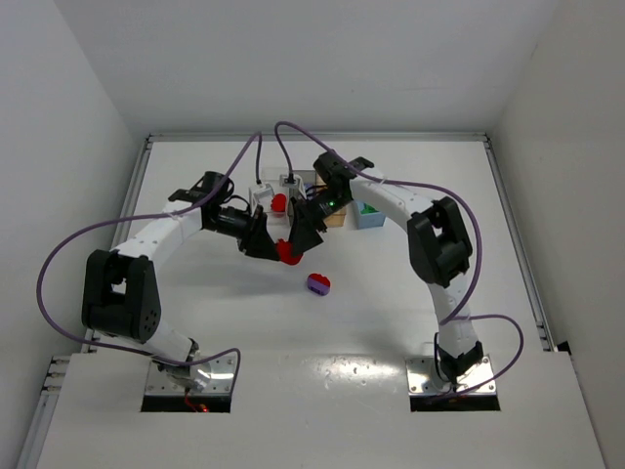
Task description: Sort the legos into containers by color
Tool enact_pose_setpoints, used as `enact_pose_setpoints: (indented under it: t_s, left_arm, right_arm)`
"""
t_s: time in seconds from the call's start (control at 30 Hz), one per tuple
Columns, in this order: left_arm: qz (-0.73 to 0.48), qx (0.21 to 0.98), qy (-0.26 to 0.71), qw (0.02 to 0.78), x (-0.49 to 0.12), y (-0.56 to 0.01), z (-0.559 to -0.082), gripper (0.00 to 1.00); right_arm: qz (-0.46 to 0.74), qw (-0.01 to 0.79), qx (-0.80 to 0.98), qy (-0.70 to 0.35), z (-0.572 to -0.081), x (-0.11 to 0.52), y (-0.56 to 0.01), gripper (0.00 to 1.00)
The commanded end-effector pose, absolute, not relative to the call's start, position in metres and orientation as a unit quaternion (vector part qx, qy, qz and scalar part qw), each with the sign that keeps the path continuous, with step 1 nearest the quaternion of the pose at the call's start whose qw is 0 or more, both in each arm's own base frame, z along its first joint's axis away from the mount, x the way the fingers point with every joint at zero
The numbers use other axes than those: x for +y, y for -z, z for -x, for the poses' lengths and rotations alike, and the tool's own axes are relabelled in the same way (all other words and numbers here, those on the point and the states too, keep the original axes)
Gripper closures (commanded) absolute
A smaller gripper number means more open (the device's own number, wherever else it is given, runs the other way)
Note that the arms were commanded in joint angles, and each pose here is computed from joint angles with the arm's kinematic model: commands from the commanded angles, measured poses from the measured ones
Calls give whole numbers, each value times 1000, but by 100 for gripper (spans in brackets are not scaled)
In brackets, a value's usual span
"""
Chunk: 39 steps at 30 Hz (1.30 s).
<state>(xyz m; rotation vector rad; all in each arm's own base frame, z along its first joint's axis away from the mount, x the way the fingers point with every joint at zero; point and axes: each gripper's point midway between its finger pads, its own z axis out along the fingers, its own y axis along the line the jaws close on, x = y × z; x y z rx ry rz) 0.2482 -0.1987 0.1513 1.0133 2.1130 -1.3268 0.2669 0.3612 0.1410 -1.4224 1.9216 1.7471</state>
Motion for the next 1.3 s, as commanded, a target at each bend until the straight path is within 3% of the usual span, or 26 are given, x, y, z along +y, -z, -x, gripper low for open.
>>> enact_pose_setpoints:
  t_s: [0.0, 0.13, 0.3, 0.33, 0.43, 1.0, 1.07, 1.27]
  left_arm:
    - [-390, 734, 492, 259, -209, -180, -254, 82]
    - [-392, 732, 491, 263, -209, -180, -255, 82]
    - [-387, 736, 493, 257, -209, -178, -256, 82]
    - [-387, 736, 493, 257, -209, -178, -256, 82]
    - [-390, 734, 495, 255, -212, -178, -254, 82]
    - [-385, 748, 485, 240, -210, -163, -239, 82]
    - [-376, 762, 464, 251, -208, -161, -249, 82]
    - [-270, 828, 281, 403, -182, -184, -360, 82]
  right_arm:
    - [491, 112, 618, -603, -270, 371, -158, 20]
    - [493, 109, 613, -607, -266, 374, -160, 47]
    - [492, 108, 610, -611, -265, 374, -159, 74]
    - [490, 114, 608, -614, -269, 372, -161, 86]
    - [487, 117, 610, -613, -272, 370, -161, 96]
    - [406, 196, 656, -606, -348, 313, -184, 100]
    - [399, 210, 663, -598, -359, 303, -183, 100]
    - [392, 247, 702, -541, -382, 292, -182, 100]
